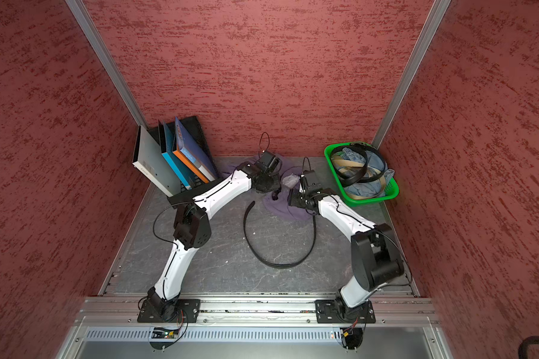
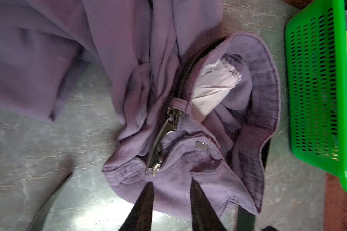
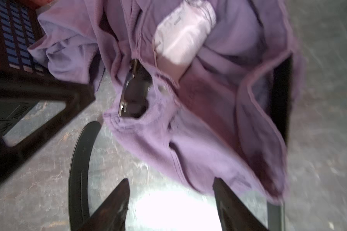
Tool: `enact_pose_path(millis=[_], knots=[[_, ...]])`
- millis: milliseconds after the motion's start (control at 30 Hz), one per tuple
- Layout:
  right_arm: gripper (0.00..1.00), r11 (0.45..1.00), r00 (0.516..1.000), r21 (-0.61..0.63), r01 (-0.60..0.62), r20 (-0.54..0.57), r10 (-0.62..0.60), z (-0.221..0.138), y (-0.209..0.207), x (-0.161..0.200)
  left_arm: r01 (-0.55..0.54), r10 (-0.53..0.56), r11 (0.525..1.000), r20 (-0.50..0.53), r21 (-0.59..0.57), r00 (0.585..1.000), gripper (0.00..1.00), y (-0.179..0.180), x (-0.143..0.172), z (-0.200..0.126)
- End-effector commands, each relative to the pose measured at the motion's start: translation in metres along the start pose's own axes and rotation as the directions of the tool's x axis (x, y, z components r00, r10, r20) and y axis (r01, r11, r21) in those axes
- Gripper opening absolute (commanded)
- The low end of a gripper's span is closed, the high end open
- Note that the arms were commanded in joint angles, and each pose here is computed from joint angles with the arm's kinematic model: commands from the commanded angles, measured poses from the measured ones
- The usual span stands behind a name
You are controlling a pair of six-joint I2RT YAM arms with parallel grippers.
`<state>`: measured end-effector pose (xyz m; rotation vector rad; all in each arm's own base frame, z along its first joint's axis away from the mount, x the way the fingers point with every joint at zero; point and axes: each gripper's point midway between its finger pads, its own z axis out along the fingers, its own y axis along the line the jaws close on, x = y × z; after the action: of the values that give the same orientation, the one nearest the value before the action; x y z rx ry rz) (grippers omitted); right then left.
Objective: Remove the belt from the trousers
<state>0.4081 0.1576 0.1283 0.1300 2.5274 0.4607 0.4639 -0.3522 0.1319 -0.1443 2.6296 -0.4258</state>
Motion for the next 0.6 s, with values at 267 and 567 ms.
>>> enact_pose_path(millis=[267, 567], knots=[[0.62, 0.993, 1.0, -0.112, 0.026, 0.015, -0.025, 0.028, 0.009, -0.054, -0.17, 0.17, 0.985, -0.012, -0.003, 0.985, 0.31, 0.02, 0.019, 0.037], [0.59, 0.988, 1.0, -0.153, 0.022, -0.017, -0.025, 0.042, 0.004, -0.064, -0.251, 0.245, 0.961, 0.064, 0.114, 0.968, 0.32, 0.012, 0.002, 0.019]])
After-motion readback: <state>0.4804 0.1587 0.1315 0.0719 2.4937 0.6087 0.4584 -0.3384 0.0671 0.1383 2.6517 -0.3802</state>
